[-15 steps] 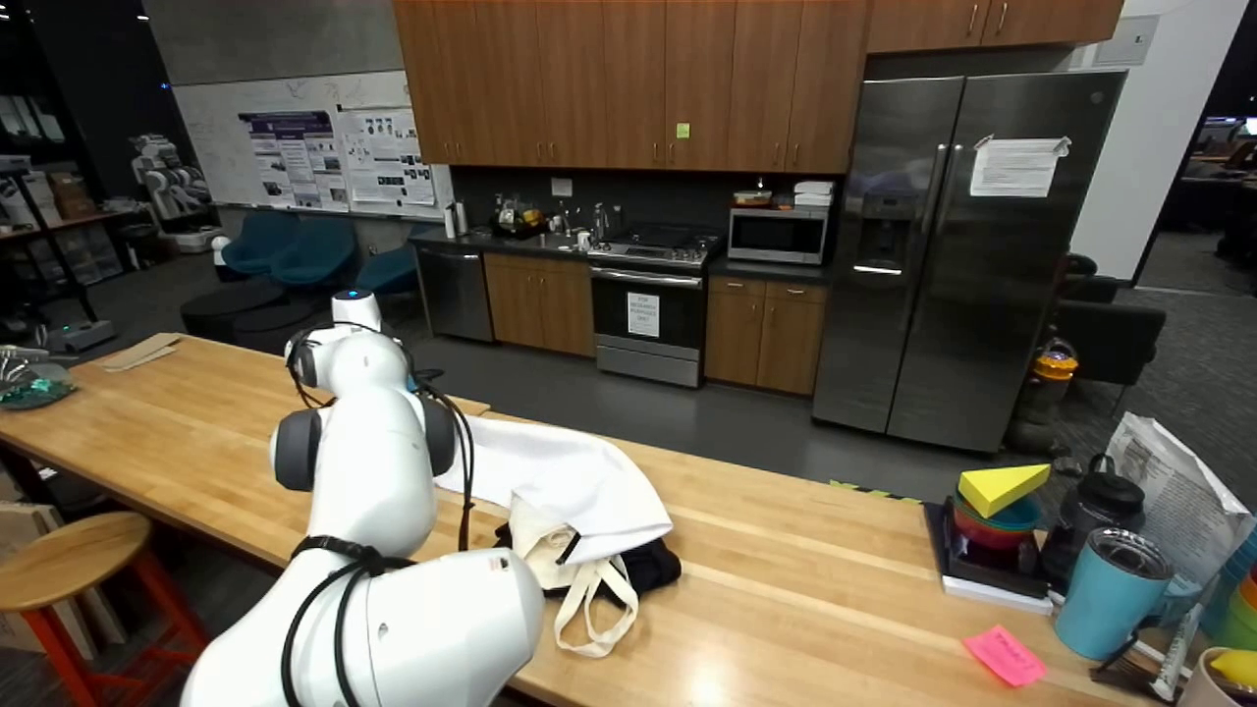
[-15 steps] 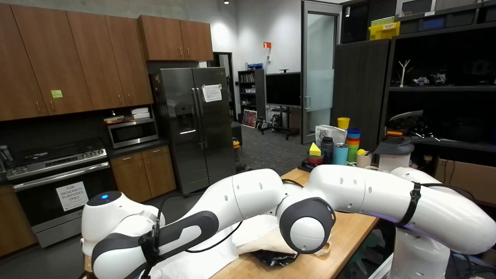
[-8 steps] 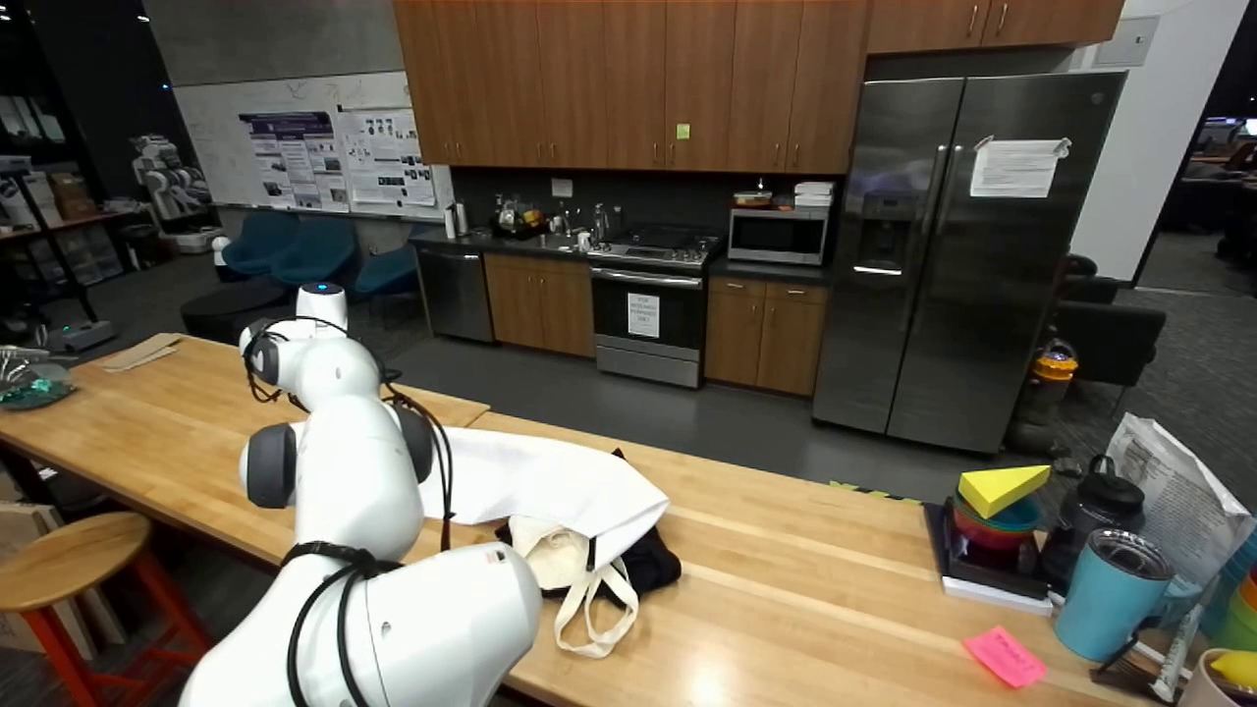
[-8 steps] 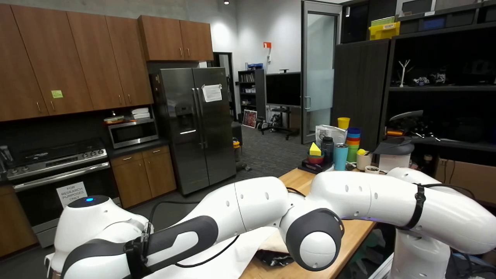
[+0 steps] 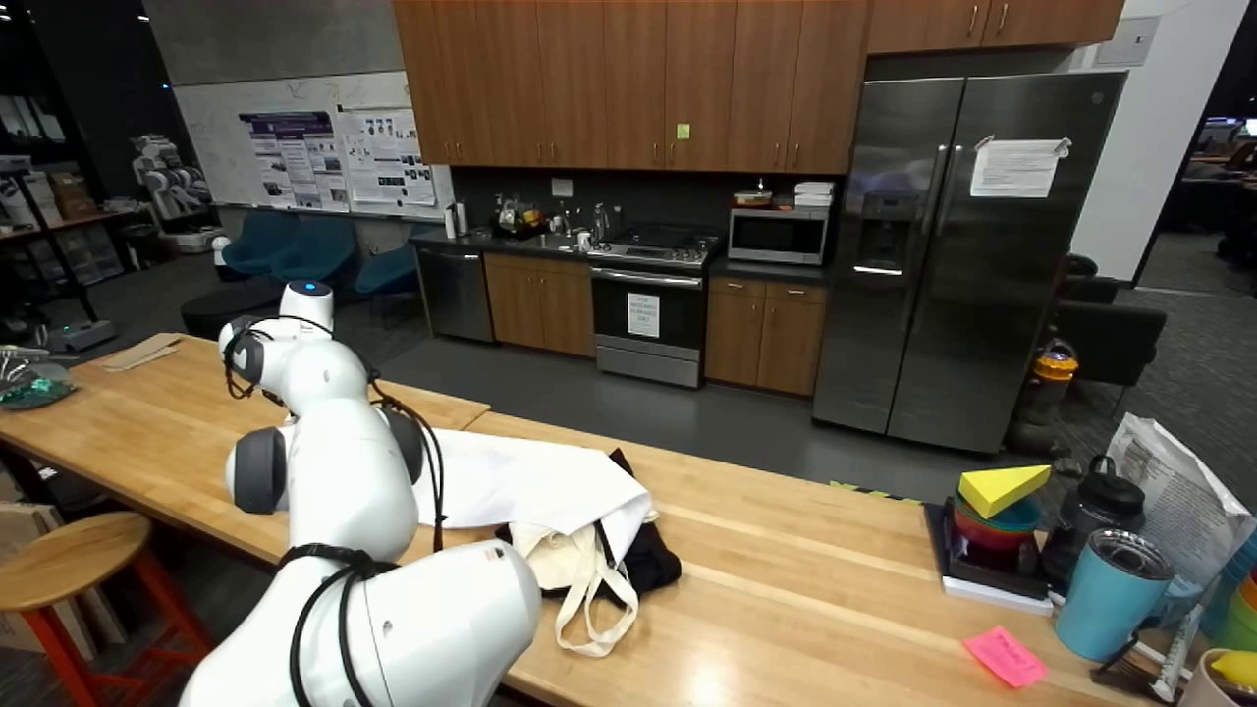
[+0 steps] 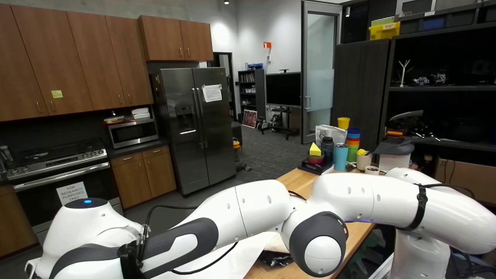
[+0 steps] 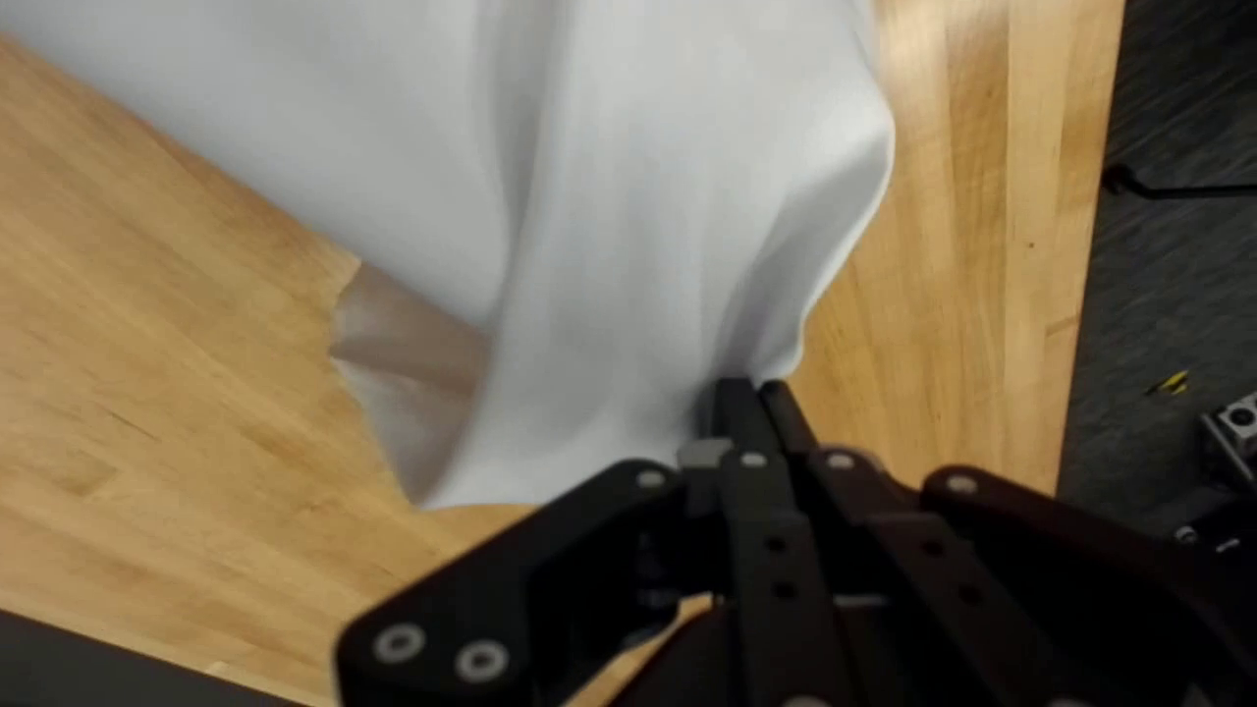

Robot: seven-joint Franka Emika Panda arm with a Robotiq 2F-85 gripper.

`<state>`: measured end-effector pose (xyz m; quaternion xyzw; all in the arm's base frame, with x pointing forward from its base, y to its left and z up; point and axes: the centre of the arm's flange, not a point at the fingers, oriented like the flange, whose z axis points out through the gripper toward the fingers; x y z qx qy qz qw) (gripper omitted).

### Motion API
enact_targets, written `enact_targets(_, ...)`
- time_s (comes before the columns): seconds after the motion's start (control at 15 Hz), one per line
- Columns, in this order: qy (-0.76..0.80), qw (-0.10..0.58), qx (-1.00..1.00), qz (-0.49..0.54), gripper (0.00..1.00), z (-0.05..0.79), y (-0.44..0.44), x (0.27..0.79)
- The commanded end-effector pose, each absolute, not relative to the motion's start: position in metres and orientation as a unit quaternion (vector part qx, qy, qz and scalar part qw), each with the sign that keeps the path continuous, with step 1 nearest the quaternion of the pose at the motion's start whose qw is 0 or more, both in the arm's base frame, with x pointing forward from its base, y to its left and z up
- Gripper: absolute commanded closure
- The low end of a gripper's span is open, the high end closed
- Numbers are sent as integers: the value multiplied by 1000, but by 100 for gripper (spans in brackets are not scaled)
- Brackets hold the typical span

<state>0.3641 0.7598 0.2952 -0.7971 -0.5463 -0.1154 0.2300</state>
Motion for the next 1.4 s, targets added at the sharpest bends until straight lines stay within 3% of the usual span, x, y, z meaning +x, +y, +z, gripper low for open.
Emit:
enact_targets(0.0, -548, 260, -785, -126, 100, 300, 766, 359)
enact_targets(0.4, -552, 253, -785, -121, 98, 293, 764, 359)
enact_targets(0.47, -553, 253, -785, -120, 73, 291, 764, 359)
enact_targets(0.6, -548, 243, -791, -124, 68, 288, 758, 360)
enact_targets(0.87, -505, 205, -821, -173, 41, 306, 726, 357)
enact_targets(1.2, -456, 84, -855, -232, 6, 346, 694, 355)
enact_targets(1.33, -439, 33, -865, -243, 0, 363, 687, 361)
